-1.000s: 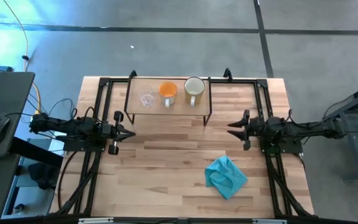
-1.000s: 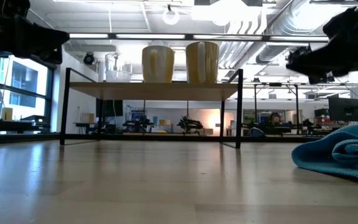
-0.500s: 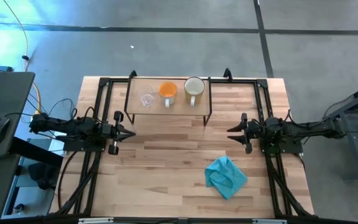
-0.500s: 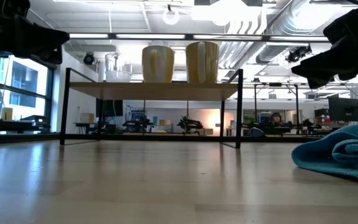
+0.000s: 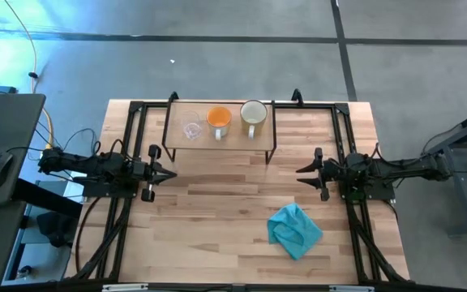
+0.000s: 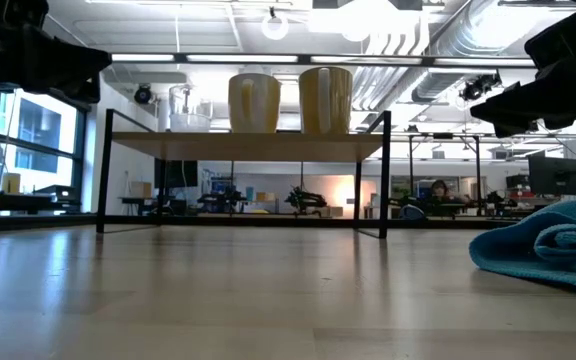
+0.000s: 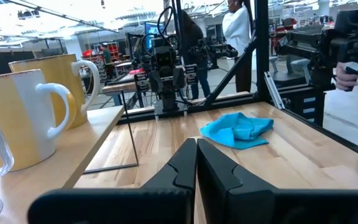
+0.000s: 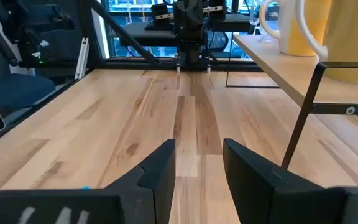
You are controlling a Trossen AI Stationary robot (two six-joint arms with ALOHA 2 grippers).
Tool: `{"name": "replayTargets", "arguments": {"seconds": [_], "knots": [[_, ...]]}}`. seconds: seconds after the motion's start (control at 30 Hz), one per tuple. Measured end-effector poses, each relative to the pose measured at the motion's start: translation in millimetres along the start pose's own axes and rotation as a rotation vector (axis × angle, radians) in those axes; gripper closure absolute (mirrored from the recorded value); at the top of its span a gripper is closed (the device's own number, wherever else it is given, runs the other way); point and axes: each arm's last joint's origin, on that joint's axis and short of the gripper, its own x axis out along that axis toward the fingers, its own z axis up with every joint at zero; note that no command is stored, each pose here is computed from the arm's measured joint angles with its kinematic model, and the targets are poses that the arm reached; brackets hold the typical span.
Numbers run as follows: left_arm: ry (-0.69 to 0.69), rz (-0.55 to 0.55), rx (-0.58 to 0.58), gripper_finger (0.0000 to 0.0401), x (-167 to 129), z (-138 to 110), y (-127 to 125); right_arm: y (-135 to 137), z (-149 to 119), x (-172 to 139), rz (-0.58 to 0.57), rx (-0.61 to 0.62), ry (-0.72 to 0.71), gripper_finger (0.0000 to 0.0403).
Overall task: Stack small to large cups/mugs on shelf
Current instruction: Return to Home Position
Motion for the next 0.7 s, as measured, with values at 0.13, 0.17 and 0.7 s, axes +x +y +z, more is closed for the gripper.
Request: {"name": "replayTargets", "arguments": {"seconds": [0.13,0.17,0.7], "knots": [[0.000,0.000,0.000,0.0398,0.0,0.0,0.0,-0.1,0.1,0.0,-0.002,0.002,0.000,0.0277],[0.000,0.000,0.000,0.0398,0.0,0.0,0.0,-0.1,0.1,0.0,-0.002,0.002,0.000,0.0277],[0.000,0.000,0.000,0.0398,0.0,0.0,0.0,-0.1,0.0,0.0,-0.004,0.064,0.001,0.0277]]}}
